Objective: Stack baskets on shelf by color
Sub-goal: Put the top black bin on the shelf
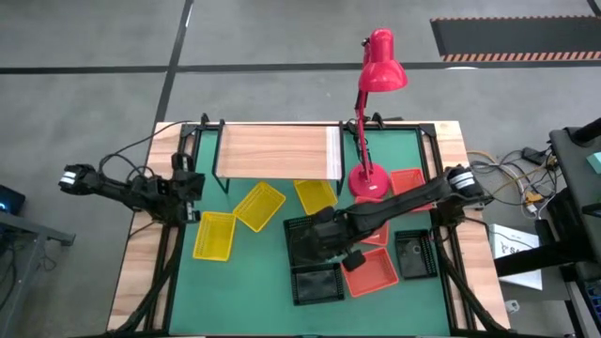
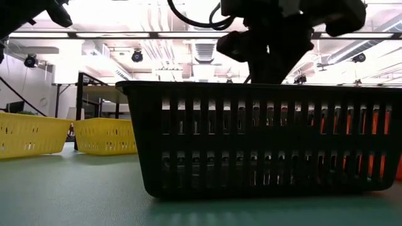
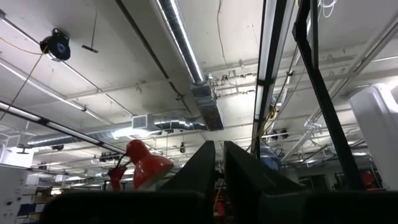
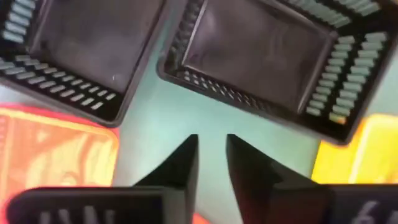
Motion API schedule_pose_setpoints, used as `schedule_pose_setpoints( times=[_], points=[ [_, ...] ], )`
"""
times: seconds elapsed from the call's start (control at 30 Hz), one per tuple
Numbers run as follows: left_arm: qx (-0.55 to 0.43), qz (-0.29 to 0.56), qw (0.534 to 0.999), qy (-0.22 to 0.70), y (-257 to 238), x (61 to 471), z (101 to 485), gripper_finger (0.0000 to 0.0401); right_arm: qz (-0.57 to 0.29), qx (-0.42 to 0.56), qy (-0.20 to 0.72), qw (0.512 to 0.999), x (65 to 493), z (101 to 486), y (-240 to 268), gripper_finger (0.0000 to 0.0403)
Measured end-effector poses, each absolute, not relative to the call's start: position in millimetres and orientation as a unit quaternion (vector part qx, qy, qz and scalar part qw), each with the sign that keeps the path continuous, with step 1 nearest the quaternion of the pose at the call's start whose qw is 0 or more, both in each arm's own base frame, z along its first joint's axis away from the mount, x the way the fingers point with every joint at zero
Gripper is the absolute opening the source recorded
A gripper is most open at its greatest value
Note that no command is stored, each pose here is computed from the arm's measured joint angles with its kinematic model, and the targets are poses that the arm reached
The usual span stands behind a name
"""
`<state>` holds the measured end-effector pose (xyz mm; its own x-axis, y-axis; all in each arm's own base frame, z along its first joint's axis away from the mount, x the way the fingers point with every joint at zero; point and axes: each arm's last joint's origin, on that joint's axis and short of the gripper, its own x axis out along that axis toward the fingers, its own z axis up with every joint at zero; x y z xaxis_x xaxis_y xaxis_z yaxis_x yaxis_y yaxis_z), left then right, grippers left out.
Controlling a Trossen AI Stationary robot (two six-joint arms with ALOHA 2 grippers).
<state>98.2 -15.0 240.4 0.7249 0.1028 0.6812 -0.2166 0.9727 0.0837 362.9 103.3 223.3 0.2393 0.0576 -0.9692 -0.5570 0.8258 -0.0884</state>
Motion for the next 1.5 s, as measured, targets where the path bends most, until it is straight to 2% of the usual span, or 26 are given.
schedule_pose_setpoints(
  times=[0.2, 0.33, 0.57, 0.93, 1.1, 1.37, 1.5],
  points=[
    [0.079, 0.087, 0.925, -0.362, -15.0, 98.0, 240.5, 0.0017, 0.243, -0.366, 0.559, 0.703, 365.1, 218.1, 107.4, 0.0159],
    [0.079, 0.086, 0.925, -0.362, -15.0, 97.9, 240.5, 0.0017, 0.283, -0.445, 0.524, 0.669, 365.5, 218.9, 114.2, 0.0181],
    [0.079, 0.087, 0.925, -0.362, -14.9, 97.8, 240.7, 0.0017, 0.293, -0.471, 0.495, 0.669, 372.1, 217.5, 115.3, 0.0173],
    [0.079, 0.086, 0.925, -0.362, -15.0, 97.9, 240.7, 0.0017, 0.338, -0.477, 0.499, 0.639, 383.1, 183.9, 118.9, 0.0162],
    [0.079, 0.086, 0.925, -0.363, -15.0, 97.8, 240.7, 0.0017, 0.358, -0.502, 0.482, 0.623, 387.0, 177.3, 119.9, 0.013],
    [0.079, 0.086, 0.925, -0.363, -15.0, 97.8, 240.8, 0.0017, 0.384, -0.493, 0.462, 0.63, 388.9, 179.5, 118.0, 0.0019],
    [0.079, 0.086, 0.925, -0.363, -15.0, 97.8, 240.8, 0.0017, 0.386, -0.506, 0.443, 0.632, 387.8, 191.9, 117.7, 0.0012]
  ],
)
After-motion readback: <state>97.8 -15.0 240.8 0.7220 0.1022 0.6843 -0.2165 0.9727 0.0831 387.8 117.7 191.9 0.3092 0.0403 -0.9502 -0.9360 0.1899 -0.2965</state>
